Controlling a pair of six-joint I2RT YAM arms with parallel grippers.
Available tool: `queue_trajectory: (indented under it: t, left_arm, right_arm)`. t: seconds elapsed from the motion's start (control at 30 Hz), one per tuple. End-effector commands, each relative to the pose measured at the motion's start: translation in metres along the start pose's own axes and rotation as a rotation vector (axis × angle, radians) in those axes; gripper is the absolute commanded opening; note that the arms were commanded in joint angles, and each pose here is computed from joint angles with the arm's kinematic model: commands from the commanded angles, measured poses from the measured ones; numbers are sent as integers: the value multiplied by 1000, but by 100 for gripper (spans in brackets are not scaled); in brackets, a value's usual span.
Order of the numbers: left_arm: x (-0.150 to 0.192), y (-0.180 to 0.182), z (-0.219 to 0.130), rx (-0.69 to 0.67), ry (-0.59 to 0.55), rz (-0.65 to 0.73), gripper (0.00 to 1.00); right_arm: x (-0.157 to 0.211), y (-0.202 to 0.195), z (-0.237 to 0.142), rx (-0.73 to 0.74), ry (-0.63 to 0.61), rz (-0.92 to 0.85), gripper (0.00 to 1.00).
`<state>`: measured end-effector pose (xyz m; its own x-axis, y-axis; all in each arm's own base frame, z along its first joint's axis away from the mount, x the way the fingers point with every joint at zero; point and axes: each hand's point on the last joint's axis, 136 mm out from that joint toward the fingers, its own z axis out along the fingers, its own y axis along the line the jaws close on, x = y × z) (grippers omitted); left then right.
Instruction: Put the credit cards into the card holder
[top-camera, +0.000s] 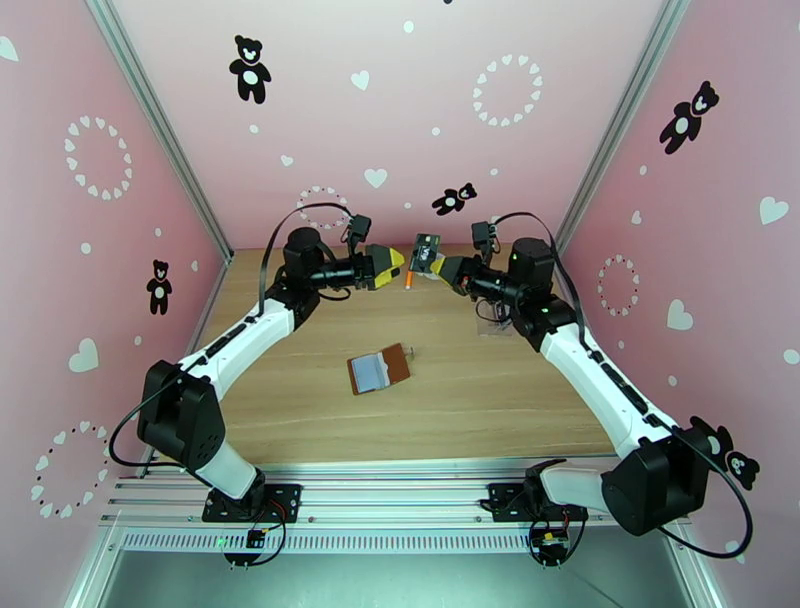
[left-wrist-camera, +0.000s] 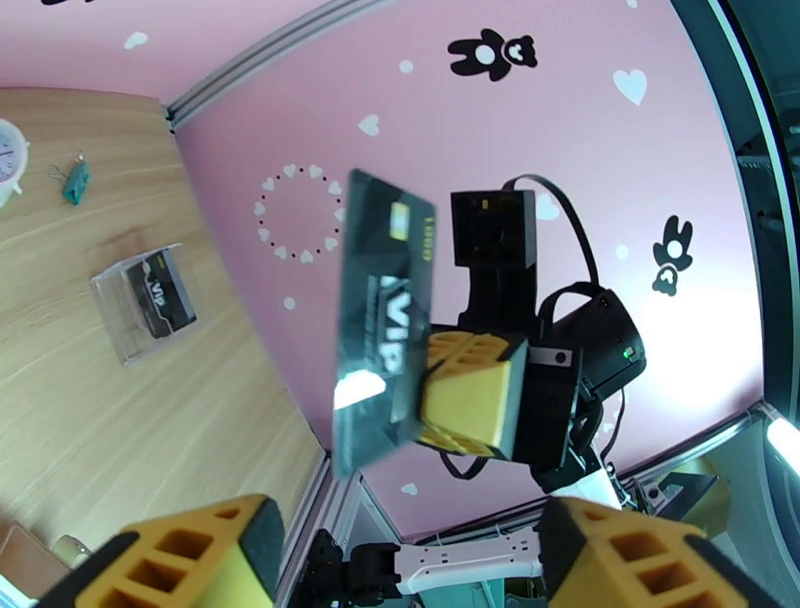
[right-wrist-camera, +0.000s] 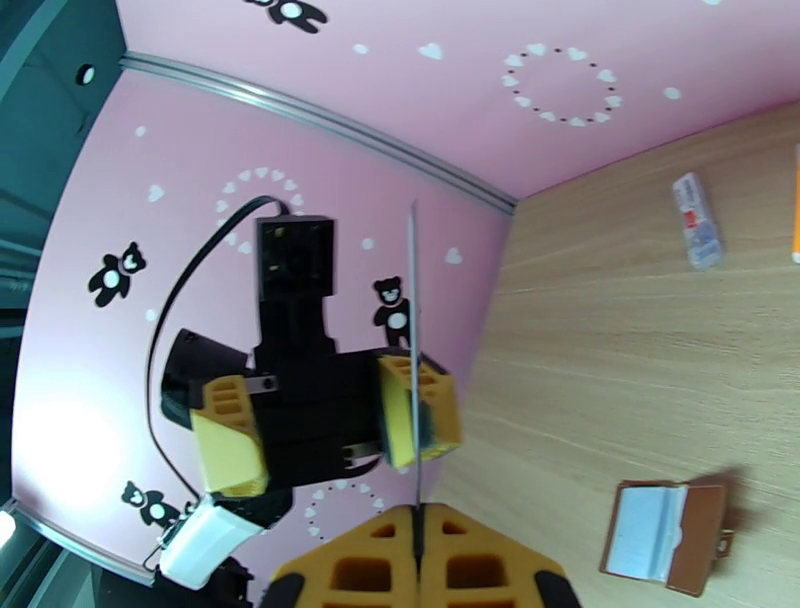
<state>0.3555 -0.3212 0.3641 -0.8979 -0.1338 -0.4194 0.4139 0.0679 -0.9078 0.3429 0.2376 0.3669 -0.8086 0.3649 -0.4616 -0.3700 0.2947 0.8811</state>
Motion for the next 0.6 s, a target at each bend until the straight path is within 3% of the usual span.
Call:
queue_trajectory:
  t: [0.0,0.37,0.57]
  left_arm:
    - [1,-11,6,32,33,14,71]
    - [2,-16,5,28,46,12,48]
    - [4,-16,5,29,58,5,9]
  right_arm:
    - [9,20,7,-86,48,-7,0]
    - [26,11,9,-75,94,3,0]
    - [27,16,7,-90,99,-37,0]
